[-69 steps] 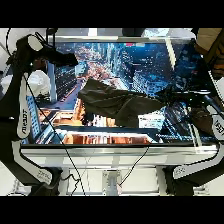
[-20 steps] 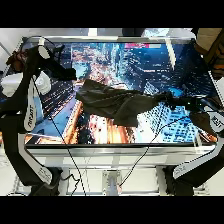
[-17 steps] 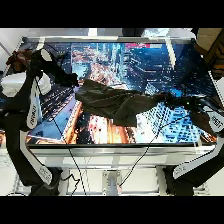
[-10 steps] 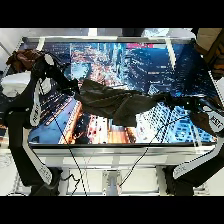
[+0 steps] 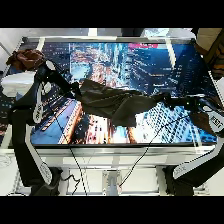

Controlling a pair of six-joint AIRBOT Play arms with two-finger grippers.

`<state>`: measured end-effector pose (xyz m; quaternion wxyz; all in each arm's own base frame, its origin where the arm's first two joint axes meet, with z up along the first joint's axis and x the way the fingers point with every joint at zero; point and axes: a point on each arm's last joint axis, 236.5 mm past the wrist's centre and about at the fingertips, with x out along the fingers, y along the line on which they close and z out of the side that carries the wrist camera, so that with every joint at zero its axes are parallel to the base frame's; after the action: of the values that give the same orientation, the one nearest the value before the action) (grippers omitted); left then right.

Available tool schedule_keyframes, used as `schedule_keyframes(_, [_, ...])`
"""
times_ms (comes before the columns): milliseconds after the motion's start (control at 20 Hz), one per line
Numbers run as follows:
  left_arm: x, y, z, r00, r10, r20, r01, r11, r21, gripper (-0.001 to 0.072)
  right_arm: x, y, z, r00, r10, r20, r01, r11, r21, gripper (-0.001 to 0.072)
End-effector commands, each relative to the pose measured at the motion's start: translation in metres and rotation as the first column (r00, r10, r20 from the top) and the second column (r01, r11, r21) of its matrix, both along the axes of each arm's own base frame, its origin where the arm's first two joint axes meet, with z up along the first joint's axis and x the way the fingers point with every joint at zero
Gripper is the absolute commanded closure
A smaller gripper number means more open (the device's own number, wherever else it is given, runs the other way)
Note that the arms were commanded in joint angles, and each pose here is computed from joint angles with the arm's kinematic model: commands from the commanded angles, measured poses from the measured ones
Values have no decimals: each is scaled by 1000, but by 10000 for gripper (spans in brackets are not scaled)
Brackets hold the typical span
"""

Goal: Fold the shirts.

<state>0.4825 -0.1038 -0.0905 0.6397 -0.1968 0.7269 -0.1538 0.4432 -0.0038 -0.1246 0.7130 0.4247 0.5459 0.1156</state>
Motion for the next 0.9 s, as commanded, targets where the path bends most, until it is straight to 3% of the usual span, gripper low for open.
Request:
schedule_keyframes(0, [18, -19, -11, 998, 59, 27, -56, 993, -101, 267, 0, 0, -1, 1000, 1, -2, -1, 1000, -3, 683])
schedule_keyframes(100, [17, -18, -13, 999, 26, 43, -21, 995, -97, 471, 0, 0, -1, 1000, 1, -2, -1, 1000, -3, 684])
schedule_keyframes(150, [16, -18, -13, 999, 11, 52, -6, 995, -101, 627, 0, 0, -1, 1000, 1, -1, -1, 1000, -3, 683])
schedule_keyframes(200, [16, -19, -12, 998, -1, 57, 7, 994, -107, 692, 0, 0, -1, 1000, 2, -2, -2, 1000, 0, 684])
schedule_keyframes(300, [13, -24, -6, 998, -19, 56, 27, 991, -135, 693, 0, 3, 3, 1000, 9, 8, -9, 1000, 15, 684])
schedule_keyframes(550, [24, -19, 44, 987, -37, 155, 59, 989, -139, 693, 31, 16, 73, 969, 94, 227, -115, 990, 78, 687])
schedule_keyframes(750, [40, 13, 131, 940, 49, 338, 0, 990, -144, 693, 73, -6, 158, 907, 97, 410, -95, 995, -24, 688])
schedule_keyframes(850, [50, 34, 194, 869, 133, 477, -49, 982, -184, 693, 89, -22, 209, 860, 88, 502, -60, 996, -72, 689])
